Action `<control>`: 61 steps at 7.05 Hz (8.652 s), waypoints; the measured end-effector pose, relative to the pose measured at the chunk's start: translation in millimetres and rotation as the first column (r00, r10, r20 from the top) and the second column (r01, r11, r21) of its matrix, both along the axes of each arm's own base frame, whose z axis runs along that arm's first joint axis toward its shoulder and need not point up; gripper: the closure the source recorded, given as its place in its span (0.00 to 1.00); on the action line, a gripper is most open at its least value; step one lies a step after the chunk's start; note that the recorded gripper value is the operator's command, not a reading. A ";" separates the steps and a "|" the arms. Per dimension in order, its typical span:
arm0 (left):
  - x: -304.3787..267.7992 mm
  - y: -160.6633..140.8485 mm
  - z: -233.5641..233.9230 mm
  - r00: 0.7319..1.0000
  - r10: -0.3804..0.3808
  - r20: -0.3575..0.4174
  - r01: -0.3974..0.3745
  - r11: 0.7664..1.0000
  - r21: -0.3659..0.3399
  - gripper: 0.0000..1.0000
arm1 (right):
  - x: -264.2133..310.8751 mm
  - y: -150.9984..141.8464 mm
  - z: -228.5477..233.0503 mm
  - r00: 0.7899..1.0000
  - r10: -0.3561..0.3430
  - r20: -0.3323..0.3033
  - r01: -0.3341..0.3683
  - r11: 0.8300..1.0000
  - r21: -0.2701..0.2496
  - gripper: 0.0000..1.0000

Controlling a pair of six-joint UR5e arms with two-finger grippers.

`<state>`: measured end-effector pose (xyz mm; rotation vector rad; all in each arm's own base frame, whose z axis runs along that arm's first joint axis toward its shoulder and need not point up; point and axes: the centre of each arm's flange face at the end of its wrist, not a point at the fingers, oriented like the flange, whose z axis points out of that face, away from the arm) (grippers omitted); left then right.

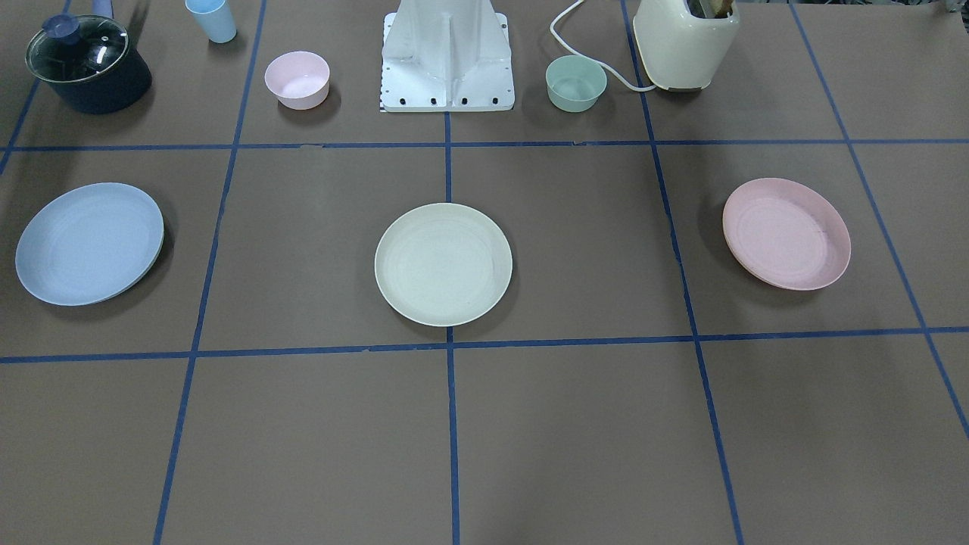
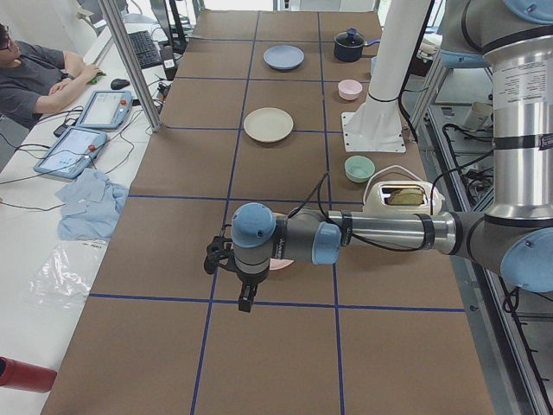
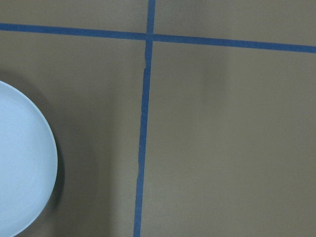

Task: Stack three plates with pink and blue
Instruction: 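Move the left gripper toward the pink plate's rim, then grip the pink plate's rim with the left gripper and lift it, then carry the pink plate over the cream plate and lower it on top, then open the left gripper and withdraw it from the plates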

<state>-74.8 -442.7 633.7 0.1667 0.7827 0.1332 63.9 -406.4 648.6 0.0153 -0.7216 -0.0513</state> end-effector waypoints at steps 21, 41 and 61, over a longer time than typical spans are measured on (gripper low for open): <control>146.0 13.2 57.8 0.968 -0.159 -0.196 0.221 0.907 0.358 0.00 | -175.3 -68.2 -107.7 0.975 0.166 0.149 -0.207 0.922 0.328 0.00; 458.2 -32.3 -330.7 0.834 -0.218 -0.507 0.231 0.972 -0.038 1.00 | -176.3 -68.2 -109.6 0.974 0.163 0.156 -0.207 0.919 0.335 0.00; 606.0 15.1 -358.5 0.871 -0.253 -0.421 0.306 0.950 0.064 0.00 | -176.7 -68.6 -109.5 0.974 0.161 0.156 -0.206 0.920 0.333 0.00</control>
